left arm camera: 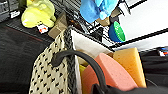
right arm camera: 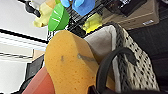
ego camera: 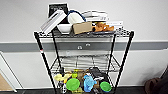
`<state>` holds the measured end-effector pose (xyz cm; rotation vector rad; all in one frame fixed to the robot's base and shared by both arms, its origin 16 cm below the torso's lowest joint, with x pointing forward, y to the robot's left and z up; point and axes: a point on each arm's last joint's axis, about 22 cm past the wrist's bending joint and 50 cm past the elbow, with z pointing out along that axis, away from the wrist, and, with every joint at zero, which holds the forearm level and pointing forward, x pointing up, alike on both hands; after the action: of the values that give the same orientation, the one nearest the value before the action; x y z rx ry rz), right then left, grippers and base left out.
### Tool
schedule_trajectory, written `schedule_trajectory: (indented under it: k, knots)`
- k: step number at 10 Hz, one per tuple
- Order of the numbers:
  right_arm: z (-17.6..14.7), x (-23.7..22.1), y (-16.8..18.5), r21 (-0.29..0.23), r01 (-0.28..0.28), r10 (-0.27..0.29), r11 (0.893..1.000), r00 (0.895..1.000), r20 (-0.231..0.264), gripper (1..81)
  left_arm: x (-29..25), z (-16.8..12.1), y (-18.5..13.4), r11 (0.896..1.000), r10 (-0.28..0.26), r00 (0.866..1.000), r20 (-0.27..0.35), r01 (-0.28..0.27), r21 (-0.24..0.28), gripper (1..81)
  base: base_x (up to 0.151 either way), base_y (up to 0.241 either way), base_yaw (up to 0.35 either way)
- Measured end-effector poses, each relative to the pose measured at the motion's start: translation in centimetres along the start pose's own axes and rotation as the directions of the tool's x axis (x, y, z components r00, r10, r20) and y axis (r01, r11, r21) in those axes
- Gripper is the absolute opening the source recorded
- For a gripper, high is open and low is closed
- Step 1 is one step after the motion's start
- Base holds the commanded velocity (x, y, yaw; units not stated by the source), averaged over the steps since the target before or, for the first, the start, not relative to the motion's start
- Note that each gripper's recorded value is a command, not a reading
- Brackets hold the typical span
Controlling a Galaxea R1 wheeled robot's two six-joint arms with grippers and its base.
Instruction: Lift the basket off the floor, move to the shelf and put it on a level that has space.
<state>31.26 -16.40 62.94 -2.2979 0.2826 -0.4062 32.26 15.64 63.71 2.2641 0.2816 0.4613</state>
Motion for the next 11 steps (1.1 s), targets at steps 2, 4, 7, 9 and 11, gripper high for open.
schedule_trajectory:
  k: [2,4,7,9,11]
  knots:
    - [0.0,0.02,-0.01,0.0,-0.001,0.001,1.0,1.0,-0.001,1.0,-0.01,-0.02,-0.02,1.0,0.002,1.0,0.001,-0.002,0.0,1.0,0.125,0.0,0.0]
    - [0.02,0.04,-0.05,0.001,-0.001,0.001,1.0,1.0,-0.001,1.0,0.03,-0.03,-0.02,1.0,0.003,1.0,0.0,-0.003,0.0,1.0,0.123,0.0,0.0]
    - [0.0,0.04,-0.02,0.001,-0.001,0.001,1.0,1.0,-0.002,1.0,0.0,-0.03,-0.04,1.0,0.003,1.0,0.001,-0.003,0.0,1.0,0.107,0.0,0.0]
    - [0.04,0.05,-0.09,0.002,-0.001,0.001,1.0,1.0,-0.002,1.0,0.07,-0.07,-0.08,1.0,0.003,1.0,-0.001,-0.003,0.001,1.0,0.084,0.0,0.0]
    - [0.03,0.13,-0.07,0.002,-0.001,0.001,1.0,1.0,-0.003,1.0,0.14,-0.07,-0.09,1.0,0.003,1.0,-0.001,-0.003,0.001,1.0,0.0,0.0,0.0]
